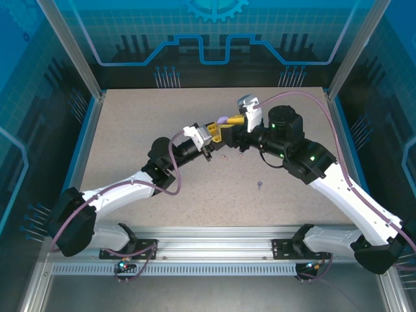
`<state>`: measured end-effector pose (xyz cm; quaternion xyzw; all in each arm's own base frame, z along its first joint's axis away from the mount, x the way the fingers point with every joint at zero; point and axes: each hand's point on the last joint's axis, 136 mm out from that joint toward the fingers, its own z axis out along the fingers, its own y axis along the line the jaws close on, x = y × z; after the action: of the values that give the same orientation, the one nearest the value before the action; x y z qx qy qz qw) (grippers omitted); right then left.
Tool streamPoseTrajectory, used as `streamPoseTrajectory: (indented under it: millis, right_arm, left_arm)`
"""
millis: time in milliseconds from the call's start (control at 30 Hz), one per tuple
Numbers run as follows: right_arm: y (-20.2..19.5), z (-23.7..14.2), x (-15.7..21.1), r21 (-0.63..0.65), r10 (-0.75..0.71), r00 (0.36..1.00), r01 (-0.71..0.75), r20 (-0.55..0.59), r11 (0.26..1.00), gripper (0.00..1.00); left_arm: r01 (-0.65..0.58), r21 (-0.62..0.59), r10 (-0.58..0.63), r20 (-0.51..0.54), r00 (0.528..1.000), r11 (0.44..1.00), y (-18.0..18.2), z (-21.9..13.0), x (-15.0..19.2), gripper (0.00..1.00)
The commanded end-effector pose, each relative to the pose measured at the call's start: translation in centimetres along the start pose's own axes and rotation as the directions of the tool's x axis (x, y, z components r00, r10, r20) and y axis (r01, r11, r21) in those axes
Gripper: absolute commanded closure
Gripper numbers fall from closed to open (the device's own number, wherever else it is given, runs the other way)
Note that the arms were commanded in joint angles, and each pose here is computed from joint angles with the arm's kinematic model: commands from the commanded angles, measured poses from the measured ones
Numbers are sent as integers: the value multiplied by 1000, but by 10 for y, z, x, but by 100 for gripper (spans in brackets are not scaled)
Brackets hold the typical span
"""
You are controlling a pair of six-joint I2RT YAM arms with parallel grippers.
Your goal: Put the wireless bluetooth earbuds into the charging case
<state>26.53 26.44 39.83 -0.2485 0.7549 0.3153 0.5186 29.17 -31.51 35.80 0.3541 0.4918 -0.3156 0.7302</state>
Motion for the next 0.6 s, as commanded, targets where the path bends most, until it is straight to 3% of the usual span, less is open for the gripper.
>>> streamPoseTrajectory:
  millis: [0,200,333,433,567]
  right_arm:
    - [9,-10,-24,-25,14,999,-13,51,1000,48]
    - [14,-37,-46,-31,66,991,-62,114,998,35]
    - [-4,-69,-47,68,147,978,-159,150,985,31]
    - [-36,-90,-23,226,240,960,-269,145,936,29]
    - [-84,-97,42,452,385,919,-378,80,808,26]
  left_arm:
    - [14,-4,-13,46,999,1000,0,2,-9,100]
    - [26,-20,-25,32,999,999,2,1,-1,100]
    - [19,-38,-18,31,999,999,3,-2,4,100]
    - [2,-51,-1,28,1000,999,4,-5,5,100]
    - [-19,-72,22,38,999,997,7,-9,1,100]
